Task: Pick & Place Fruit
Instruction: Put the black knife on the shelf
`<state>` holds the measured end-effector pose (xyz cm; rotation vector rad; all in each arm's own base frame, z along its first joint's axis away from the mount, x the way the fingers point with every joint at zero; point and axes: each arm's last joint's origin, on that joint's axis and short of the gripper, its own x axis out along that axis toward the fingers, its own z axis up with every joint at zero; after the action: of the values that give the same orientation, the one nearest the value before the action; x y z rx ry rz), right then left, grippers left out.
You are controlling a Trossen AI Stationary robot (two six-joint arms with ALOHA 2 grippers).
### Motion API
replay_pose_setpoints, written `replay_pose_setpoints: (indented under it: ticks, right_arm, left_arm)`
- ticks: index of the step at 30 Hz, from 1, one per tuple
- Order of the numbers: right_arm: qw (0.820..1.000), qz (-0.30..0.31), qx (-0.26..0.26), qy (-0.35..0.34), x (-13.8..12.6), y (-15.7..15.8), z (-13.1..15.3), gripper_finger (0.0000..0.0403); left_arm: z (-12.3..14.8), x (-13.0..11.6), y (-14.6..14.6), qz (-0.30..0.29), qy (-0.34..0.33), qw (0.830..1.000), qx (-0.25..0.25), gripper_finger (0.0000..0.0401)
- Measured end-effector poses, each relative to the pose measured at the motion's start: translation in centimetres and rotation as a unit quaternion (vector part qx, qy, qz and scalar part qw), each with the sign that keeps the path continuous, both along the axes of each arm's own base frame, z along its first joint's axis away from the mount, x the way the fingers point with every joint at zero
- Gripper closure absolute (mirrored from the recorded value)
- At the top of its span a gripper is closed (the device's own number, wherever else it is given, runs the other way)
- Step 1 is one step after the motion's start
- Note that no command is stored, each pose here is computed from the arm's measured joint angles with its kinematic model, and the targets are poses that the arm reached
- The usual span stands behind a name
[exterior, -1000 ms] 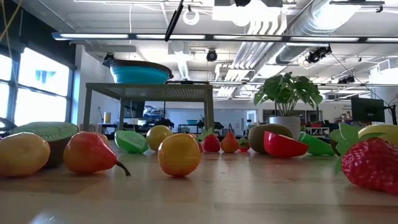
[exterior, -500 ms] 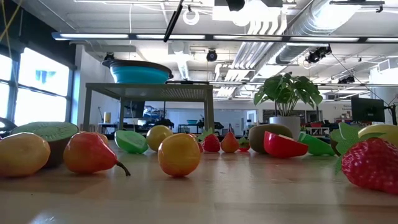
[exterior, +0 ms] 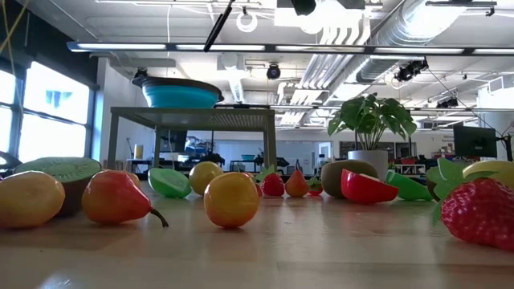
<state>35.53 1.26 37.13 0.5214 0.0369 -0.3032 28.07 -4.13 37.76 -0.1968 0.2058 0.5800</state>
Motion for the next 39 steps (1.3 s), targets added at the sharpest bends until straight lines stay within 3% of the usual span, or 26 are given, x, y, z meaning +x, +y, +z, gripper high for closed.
replay_pose_setpoints:
  ticks: [4, 16, 28, 39]
  right_arm:
    - [1.000, 0.005, -0.001, -0.005, 0.0, 0.1, 0.1, 0.0363]
    - [1.000, 0.006, -0.004, -0.003, 0.0, 0.1, 0.1, 0.0363]
    - [1.000, -0.015, -0.010, -0.005, -0.3, -1.4, 0.5, 0.0363]
    - [0.997, 0.004, 0.077, -0.029, -0.3, -7.5, 0.1, 0.0363]
  left_arm:
    - [0.1, 0.0, 0.0, -0.004, -0.005, 1.000, -0.003, 0.0293]
    - [0.1, 0.1, -0.1, -0.014, -0.002, 1.000, -0.002, 0.0179]
    - [3.0, -3.4, 0.7, -0.019, -0.048, 0.999, 0.005, 0.0208]
    - [4.6, -7.2, 1.5, -0.019, -0.055, 0.998, 0.004, 0.0237]
